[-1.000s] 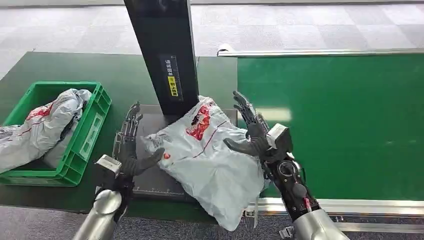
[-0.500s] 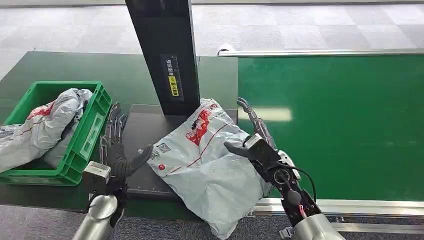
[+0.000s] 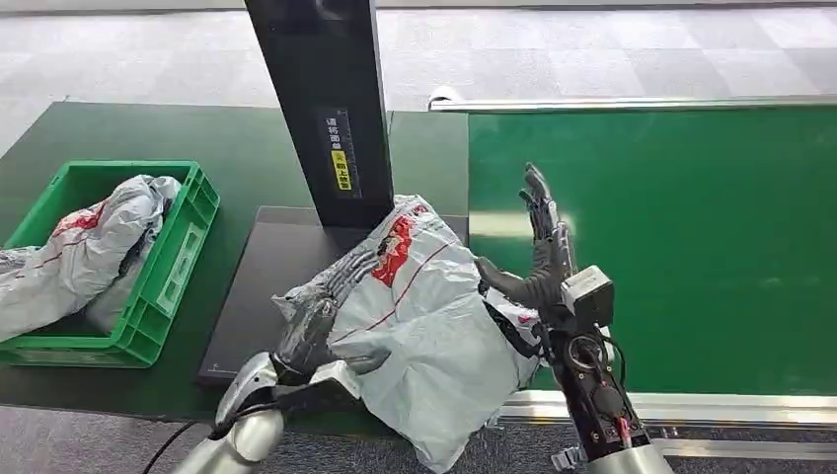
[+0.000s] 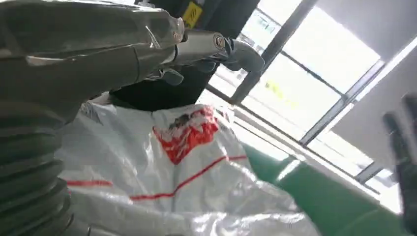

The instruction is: Moved the parcel from conveyor to table for the left to box.

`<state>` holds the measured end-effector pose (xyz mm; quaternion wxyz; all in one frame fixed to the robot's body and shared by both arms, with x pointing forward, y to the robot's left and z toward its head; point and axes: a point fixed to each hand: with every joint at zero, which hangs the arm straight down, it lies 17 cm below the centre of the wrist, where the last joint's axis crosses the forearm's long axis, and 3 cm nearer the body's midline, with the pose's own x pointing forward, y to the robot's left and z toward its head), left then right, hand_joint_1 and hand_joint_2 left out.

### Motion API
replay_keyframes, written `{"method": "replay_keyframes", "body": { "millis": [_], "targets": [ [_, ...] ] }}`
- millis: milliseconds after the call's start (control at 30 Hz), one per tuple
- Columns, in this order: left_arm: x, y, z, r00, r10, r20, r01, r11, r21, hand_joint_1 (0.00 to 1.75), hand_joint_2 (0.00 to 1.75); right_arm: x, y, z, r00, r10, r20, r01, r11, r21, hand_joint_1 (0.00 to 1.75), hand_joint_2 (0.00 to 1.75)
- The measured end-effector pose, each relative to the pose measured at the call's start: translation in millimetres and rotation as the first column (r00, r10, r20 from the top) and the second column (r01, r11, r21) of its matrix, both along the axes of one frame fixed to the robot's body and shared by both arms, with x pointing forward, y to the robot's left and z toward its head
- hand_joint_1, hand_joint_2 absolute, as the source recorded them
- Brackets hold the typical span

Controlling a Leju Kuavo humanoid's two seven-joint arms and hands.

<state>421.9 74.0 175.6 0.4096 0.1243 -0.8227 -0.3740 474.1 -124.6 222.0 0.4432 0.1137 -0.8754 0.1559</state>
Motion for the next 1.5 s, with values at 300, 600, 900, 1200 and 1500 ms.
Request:
{"method": "replay_keyframes", "body": {
  "millis": [300,600,900,1200,1500],
  "targets": [
    [8,-35,-44,0.997,0.009,-0.073,0.010,0.966,0.259,0.00,1.75,-10,-6,11,1.000,0.013,0.016,-0.014,0.999,0.053,0.00,1.75],
    [30,-51,-62,0.994,0.029,-0.108,0.015,0.923,0.385,0.00,1.75,-11,1,12,1.000,0.012,0.021,-0.014,0.999,0.053,0.00,1.75],
    [48,-47,-86,0.987,0.108,-0.121,-0.031,0.855,0.518,0.00,1.75,-11,4,14,1.000,0.011,0.025,-0.012,0.999,0.051,0.00,1.75],
    [63,-35,-91,0.978,0.178,-0.110,-0.099,0.855,0.509,1.75,1.75,-8,-1,-3,1.000,-0.019,-0.018,0.020,0.999,0.045,0.00,1.75],
    [66,-18,-59,0.981,0.185,-0.064,-0.157,0.939,0.307,1.75,1.75,-10,-9,-22,0.996,-0.050,-0.070,0.053,0.998,0.043,0.00,1.75]
  ]
}}
